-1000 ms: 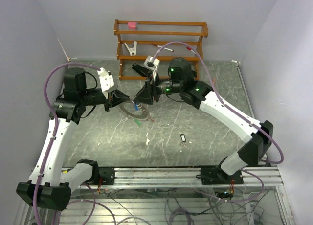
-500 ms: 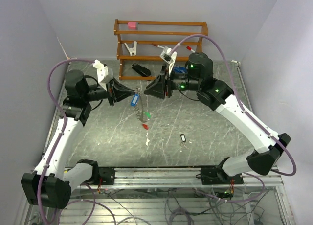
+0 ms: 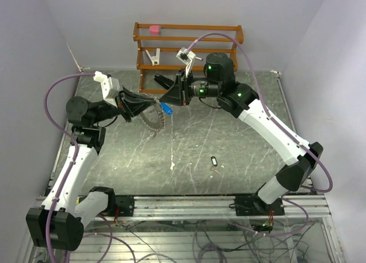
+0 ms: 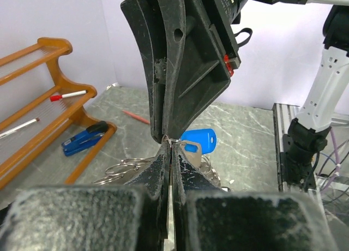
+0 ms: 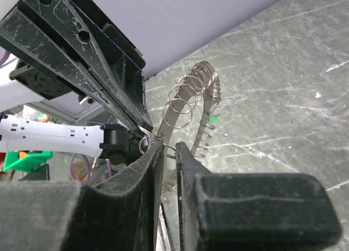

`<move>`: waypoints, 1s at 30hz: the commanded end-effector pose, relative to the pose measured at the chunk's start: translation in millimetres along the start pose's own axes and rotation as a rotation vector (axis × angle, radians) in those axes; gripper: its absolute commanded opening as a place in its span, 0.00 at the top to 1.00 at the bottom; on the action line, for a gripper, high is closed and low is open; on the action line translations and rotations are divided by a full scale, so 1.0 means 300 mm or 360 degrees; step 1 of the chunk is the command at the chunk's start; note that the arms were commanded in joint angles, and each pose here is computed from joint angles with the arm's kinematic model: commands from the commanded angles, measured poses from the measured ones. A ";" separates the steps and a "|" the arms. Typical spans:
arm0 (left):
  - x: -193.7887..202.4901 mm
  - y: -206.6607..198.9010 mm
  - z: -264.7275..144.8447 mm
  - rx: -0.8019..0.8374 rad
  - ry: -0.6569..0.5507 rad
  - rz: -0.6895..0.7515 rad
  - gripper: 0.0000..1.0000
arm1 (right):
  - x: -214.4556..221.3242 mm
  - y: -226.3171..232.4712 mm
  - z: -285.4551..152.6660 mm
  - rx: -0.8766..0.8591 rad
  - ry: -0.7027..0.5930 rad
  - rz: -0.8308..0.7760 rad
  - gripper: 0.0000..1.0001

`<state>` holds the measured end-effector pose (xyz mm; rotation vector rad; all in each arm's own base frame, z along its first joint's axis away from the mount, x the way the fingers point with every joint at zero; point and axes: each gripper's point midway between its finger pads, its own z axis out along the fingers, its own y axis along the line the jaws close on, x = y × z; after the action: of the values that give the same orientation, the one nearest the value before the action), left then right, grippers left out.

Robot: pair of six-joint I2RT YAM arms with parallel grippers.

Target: Put the keys on the keyring

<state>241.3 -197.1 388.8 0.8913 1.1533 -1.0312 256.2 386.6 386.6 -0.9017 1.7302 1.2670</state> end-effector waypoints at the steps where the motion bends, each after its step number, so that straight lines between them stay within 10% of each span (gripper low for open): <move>1: -0.031 0.026 -0.006 -0.0066 -0.0024 0.0168 0.93 | -0.039 0.011 -0.002 0.0019 -0.0033 0.0078 0.86; 11: -0.029 0.040 -0.006 -0.0091 -0.0039 0.0185 0.93 | -0.046 0.019 -0.009 0.0006 -0.0030 0.0046 0.93; 19: -0.068 0.026 -0.006 -0.0082 -0.0154 0.0186 0.93 | -0.109 0.039 -0.043 0.0022 -0.0117 -0.0091 0.68; 30: -0.141 0.000 -0.013 -0.0080 -0.0315 0.0241 0.93 | -0.020 -0.021 0.013 0.0045 0.0017 0.0020 0.68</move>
<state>245.9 -193.0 398.5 0.8387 1.0771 -0.9929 258.5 386.5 399.9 -0.8817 1.7182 1.2629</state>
